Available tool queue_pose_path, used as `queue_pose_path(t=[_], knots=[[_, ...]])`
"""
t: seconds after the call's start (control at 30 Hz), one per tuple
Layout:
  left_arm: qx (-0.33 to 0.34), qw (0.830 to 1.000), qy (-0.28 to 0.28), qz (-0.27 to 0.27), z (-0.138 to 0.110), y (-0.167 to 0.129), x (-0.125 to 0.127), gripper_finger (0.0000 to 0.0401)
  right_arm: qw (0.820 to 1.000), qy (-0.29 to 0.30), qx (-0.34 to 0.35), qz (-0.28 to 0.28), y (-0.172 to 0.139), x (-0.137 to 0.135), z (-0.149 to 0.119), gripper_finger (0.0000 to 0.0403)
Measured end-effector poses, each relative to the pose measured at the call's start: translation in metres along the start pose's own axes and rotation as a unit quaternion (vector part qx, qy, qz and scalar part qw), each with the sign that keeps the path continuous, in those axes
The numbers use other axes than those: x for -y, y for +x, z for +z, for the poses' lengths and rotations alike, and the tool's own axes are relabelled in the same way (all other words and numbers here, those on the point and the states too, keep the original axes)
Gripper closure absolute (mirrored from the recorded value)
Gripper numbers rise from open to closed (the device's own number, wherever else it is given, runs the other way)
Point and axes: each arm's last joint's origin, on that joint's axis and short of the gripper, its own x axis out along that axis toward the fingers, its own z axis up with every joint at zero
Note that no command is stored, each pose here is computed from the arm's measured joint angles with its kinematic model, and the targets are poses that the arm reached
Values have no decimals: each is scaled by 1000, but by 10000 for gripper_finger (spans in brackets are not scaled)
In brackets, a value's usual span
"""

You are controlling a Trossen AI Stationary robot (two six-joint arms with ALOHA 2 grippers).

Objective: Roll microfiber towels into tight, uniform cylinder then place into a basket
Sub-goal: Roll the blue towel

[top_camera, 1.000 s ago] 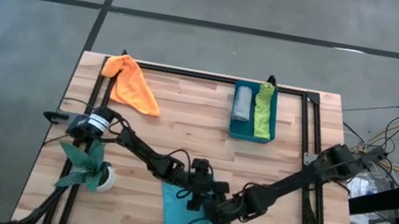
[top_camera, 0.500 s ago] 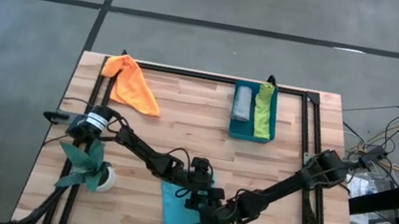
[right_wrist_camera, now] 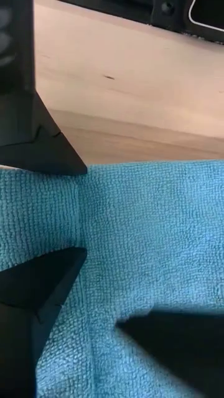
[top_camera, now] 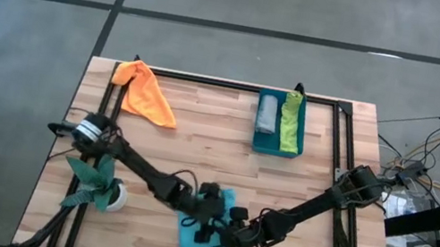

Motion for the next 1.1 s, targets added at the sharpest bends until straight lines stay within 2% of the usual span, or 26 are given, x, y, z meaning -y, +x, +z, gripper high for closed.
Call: queue_pose_path(t=[0.17,0.33,0.43,0.7,0.93,1.1], knots=[[19,998,-23,47,-16,-3,19,150,1000,1,1,0,0,0,0,211],[63,996,-49,43,-23,9,13,150,1000,1,4,2,0,0,1,211],[86,994,-43,42,-23,19,6,150,1000,0,5,2,0,0,1,211],[56,996,-35,60,-42,45,-11,150,1000,0,15,6,-4,-1,3,211],[49,996,-32,66,-48,50,-13,150,1000,-3,25,10,-9,-2,7,211],[44,996,-30,65,-50,50,-13,150,1000,-4,28,12,-43,-5,18,211]])
